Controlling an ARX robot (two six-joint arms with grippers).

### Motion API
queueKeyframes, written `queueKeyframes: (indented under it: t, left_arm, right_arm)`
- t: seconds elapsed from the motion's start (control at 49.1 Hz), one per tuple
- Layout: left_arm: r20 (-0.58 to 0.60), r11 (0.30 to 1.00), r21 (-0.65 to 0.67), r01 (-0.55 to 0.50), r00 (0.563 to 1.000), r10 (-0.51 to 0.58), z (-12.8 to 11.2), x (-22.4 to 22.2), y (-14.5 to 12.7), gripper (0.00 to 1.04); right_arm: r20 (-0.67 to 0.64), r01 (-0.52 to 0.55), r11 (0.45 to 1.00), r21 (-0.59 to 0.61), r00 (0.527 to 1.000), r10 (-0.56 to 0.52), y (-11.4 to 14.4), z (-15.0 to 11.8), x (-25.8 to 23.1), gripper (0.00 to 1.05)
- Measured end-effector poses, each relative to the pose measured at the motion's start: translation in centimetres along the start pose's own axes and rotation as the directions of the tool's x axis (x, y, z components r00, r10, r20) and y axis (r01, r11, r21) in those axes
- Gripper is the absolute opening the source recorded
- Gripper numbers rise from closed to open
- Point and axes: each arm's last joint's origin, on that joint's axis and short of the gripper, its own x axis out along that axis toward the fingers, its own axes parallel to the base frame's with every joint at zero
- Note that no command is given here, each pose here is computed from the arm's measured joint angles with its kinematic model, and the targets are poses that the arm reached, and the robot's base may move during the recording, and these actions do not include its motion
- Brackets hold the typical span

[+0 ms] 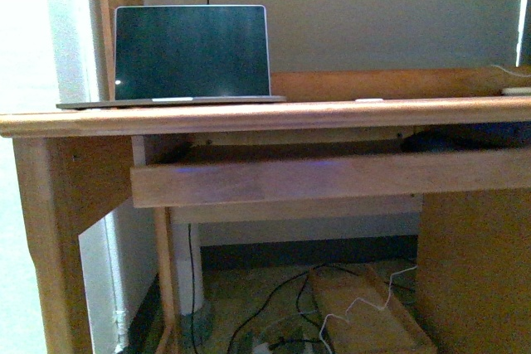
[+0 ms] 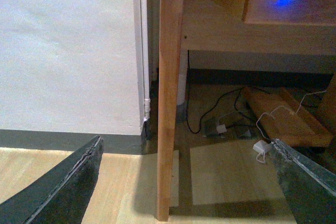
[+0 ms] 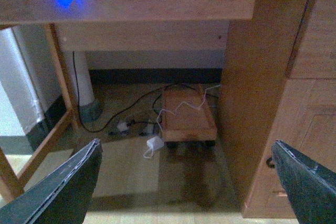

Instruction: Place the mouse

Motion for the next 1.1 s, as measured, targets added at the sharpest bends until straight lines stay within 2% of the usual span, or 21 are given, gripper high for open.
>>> queueKeyframes:
  t: [0.489,0.51,0.55,0.571,0.611,0.673,0.774,0.897,0.999,1.101]
  left_arm:
    - [0.0,1.0,0.0,0.0,1.0,0.0,0.0,0.0,0.0,0.97]
    - [-0.014,1.0,-0.017,0.009,1.0,-0.009,-0.1,0.0,0.0,0.97]
    - [-0.135,0.992,-0.114,0.046,0.989,-0.061,0.0,0.0,-0.1,0.97]
    - [-0.216,0.983,-0.181,0.033,0.974,-0.073,-0.1,0.1,-0.2,0.97]
    - [-0.301,0.966,-0.258,-0.002,0.95,-0.078,-0.5,0.5,-0.3,0.97]
    - [-0.349,0.962,-0.272,-0.011,0.933,-0.088,-0.8,1.4,-0.5,0.97]
    - [-0.339,0.989,-0.147,0.027,0.938,-0.076,-0.8,3.2,-0.4,0.97]
    - [-0.272,0.989,0.122,0.082,0.961,-0.046,-0.5,6.7,0.5,0.97]
    - [-0.195,0.896,0.407,0.175,0.976,-0.101,-0.6,10.8,0.7,0.97]
    - [-0.166,0.723,0.647,0.244,0.97,-0.178,-1.4,14.8,0.4,0.97]
  right_arm:
    - [0.0,-0.001,1.0,0.0,1.0,0.001,0.0,0.0,0.0,0.97]
    - [0.0,-0.001,1.0,0.0,1.0,0.001,0.0,0.0,0.0,0.97]
    - [0.0,-0.001,1.0,0.0,1.0,0.001,0.0,0.0,0.0,0.97]
    - [0.0,-0.001,1.0,-0.001,1.0,0.001,0.0,0.0,0.0,0.97]
    - [0.0,-0.002,1.0,0.0,1.0,0.002,0.0,0.0,0.0,0.97]
    - [0.0,-0.001,1.0,-0.001,1.0,0.001,0.0,0.0,0.0,0.97]
    - [0.0,-0.002,1.0,-0.001,1.0,0.002,0.0,0.0,0.0,0.97]
    - [0.0,-0.001,1.0,-0.001,1.0,0.001,0.0,0.0,0.0,0.97]
    - [0.0,-0.002,1.0,-0.001,1.0,0.002,0.0,0.0,0.0,0.97]
    - [0.0,-0.001,1.0,-0.001,1.0,0.001,0.0,0.0,0.0,0.97]
